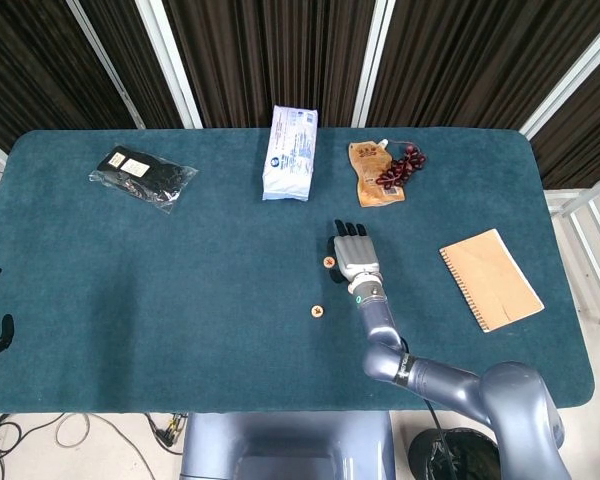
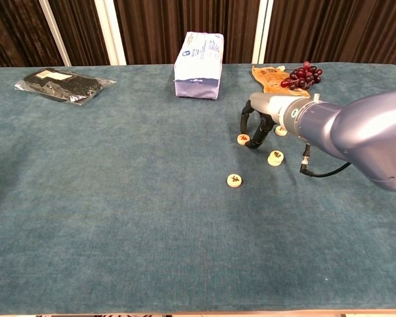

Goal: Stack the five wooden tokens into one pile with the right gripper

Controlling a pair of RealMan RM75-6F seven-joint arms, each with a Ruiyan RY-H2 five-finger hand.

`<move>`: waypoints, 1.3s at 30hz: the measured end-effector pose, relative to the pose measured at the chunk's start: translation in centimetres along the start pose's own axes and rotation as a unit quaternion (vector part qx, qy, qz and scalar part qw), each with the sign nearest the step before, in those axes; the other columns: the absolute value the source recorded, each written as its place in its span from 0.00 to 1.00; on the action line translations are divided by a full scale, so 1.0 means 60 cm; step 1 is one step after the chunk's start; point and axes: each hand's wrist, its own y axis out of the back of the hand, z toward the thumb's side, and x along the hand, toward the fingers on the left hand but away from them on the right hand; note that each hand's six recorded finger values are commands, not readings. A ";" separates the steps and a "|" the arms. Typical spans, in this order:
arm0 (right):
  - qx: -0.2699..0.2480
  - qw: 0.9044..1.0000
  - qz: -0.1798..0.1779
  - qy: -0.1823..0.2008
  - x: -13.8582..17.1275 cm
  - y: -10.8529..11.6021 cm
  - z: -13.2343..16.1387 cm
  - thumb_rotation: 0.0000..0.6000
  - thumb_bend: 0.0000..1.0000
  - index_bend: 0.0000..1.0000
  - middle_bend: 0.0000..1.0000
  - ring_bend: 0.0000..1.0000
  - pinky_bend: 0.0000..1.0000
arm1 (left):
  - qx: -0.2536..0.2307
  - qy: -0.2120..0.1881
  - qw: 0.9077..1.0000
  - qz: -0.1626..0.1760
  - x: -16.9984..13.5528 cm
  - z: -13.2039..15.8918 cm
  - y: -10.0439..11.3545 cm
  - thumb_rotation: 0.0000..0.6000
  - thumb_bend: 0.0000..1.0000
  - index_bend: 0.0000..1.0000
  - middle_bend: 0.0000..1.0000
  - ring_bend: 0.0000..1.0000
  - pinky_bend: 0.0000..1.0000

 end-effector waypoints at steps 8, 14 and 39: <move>0.000 1.000 0.001 -0.001 -0.002 -0.004 -0.002 1.00 0.42 0.45 0.00 0.00 0.00 | 0.000 0.000 1.000 -0.001 0.000 0.000 0.000 1.00 0.48 0.15 0.00 0.00 0.00; -0.001 1.000 0.000 0.001 -0.001 -0.005 0.000 1.00 0.42 0.46 0.00 0.00 0.00 | 0.000 0.000 1.000 -0.001 0.000 -0.001 -0.001 1.00 0.48 0.15 0.00 0.00 0.00; -0.008 1.000 0.001 0.005 -0.001 -0.009 0.006 1.00 0.42 0.54 0.00 0.00 0.00 | 0.000 0.001 1.000 0.000 0.000 -0.002 0.000 1.00 0.48 0.15 0.00 0.00 0.00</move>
